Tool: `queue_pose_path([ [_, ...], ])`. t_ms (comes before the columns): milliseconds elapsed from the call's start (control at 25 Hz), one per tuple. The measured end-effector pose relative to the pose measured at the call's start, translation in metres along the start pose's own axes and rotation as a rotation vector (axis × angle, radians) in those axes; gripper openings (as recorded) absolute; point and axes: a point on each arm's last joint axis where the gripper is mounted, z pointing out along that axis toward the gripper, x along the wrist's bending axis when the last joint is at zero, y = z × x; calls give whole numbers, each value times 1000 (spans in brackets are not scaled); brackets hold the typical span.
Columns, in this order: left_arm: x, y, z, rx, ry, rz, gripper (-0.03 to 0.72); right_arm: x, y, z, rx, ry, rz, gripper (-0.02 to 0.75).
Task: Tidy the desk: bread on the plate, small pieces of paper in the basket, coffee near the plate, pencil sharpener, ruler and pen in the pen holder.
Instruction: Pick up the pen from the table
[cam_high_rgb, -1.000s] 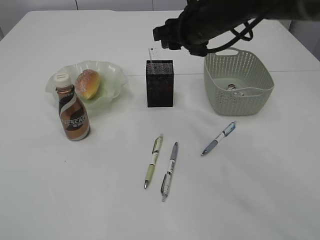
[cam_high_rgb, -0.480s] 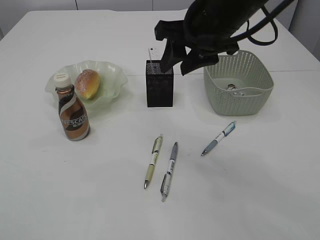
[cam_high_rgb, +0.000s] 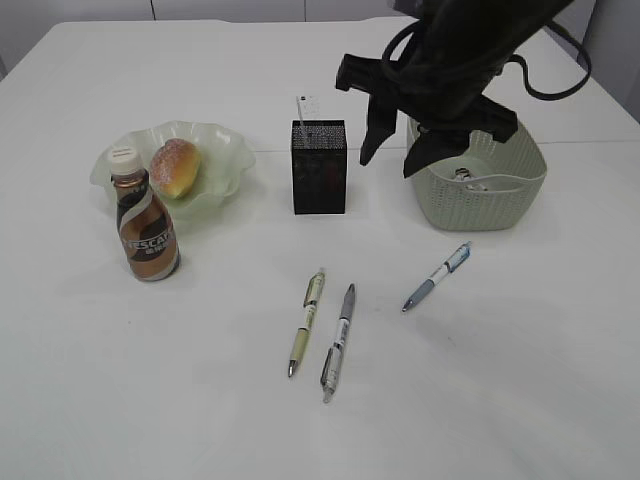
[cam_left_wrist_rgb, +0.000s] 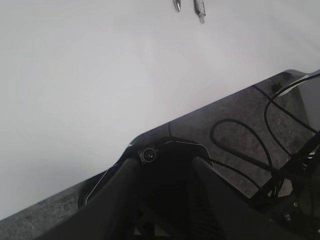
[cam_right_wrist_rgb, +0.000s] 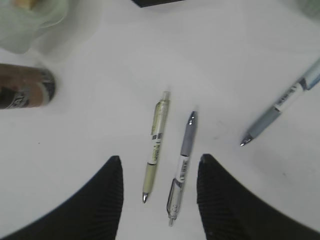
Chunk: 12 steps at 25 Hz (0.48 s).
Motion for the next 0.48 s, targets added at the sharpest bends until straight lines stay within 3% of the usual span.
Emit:
queue_pose_path([
  [240,0,0,0,0,0,26,249,-9,0,22,48,-89,93,383],
  [480,0,1,1,-1,1,49,249,-20,-11,36,207,-186,-52,383],
])
